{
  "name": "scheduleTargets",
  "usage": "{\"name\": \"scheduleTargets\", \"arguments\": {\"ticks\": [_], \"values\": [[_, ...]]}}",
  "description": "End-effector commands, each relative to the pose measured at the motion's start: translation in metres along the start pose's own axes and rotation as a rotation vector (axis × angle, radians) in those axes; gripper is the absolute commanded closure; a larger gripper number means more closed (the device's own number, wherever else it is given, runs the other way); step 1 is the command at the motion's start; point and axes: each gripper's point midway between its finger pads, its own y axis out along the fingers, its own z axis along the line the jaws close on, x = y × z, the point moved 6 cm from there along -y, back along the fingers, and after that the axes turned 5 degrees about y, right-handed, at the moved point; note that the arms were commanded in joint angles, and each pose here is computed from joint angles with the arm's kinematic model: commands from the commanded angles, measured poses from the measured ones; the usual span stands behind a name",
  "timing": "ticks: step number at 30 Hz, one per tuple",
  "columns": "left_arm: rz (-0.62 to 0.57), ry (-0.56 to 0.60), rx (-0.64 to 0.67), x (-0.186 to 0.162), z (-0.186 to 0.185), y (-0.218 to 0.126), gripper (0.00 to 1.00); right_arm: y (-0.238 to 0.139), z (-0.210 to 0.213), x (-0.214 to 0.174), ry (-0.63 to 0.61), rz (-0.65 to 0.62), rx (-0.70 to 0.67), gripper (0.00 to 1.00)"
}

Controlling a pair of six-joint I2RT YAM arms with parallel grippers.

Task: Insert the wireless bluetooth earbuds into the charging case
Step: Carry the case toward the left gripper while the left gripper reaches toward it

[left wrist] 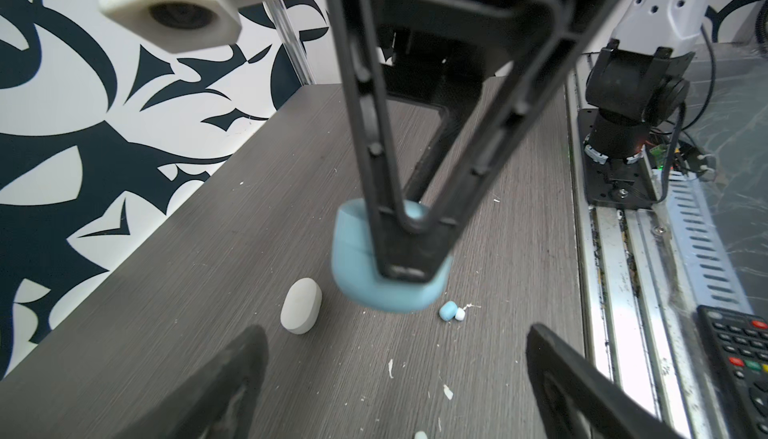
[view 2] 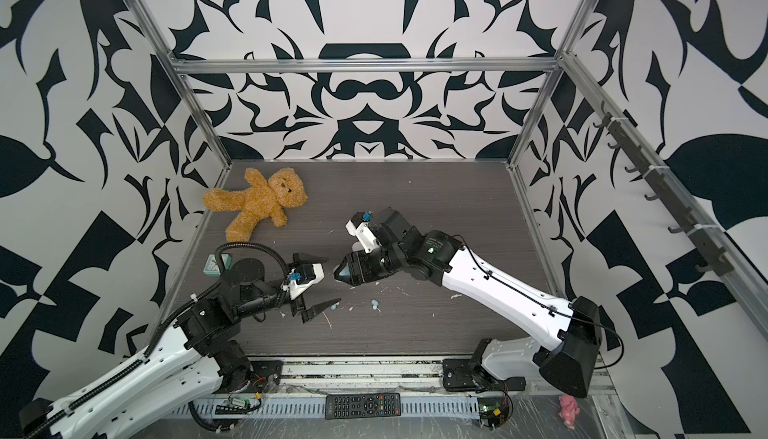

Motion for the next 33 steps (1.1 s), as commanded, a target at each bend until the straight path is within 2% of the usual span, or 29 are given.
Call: {"name": "scheduleTargets", "arguments": {"ticks": [1, 5, 12, 18, 27, 30, 33], "values": [[-0.033, 0.067, 0.045, 0.005, 0.004, 0.000, 0.01, 0.001, 0.015, 0.001, -0.067, -0.011, 0.061, 1.00], [-0.023, 0.097, 0.055, 0.003, 0.001, 0.001, 0.00, 0.005, 0.016, 0.001, -0.066, -0.011, 0.061, 1.00], [-0.005, 0.127, 0.041, 0.001, -0.003, 0.002, 0.11, 0.009, 0.021, 0.001, -0.073, -0.005, 0.068, 1.00], [0.007, 0.129, 0.019, 0.000, -0.006, 0.003, 0.30, 0.010, 0.021, 0.001, -0.075, -0.005, 0.062, 1.00], [0.009, 0.127, 0.019, 0.001, -0.005, 0.004, 0.38, 0.011, 0.023, 0.000, -0.084, -0.010, 0.070, 1.00], [0.005, 0.127, 0.012, 0.001, -0.006, 0.003, 0.44, 0.012, 0.024, 0.000, -0.087, -0.010, 0.071, 1.00], [0.003, 0.129, 0.012, 0.002, -0.006, 0.003, 0.44, 0.012, 0.026, 0.000, -0.089, -0.014, 0.075, 1.00]]}}
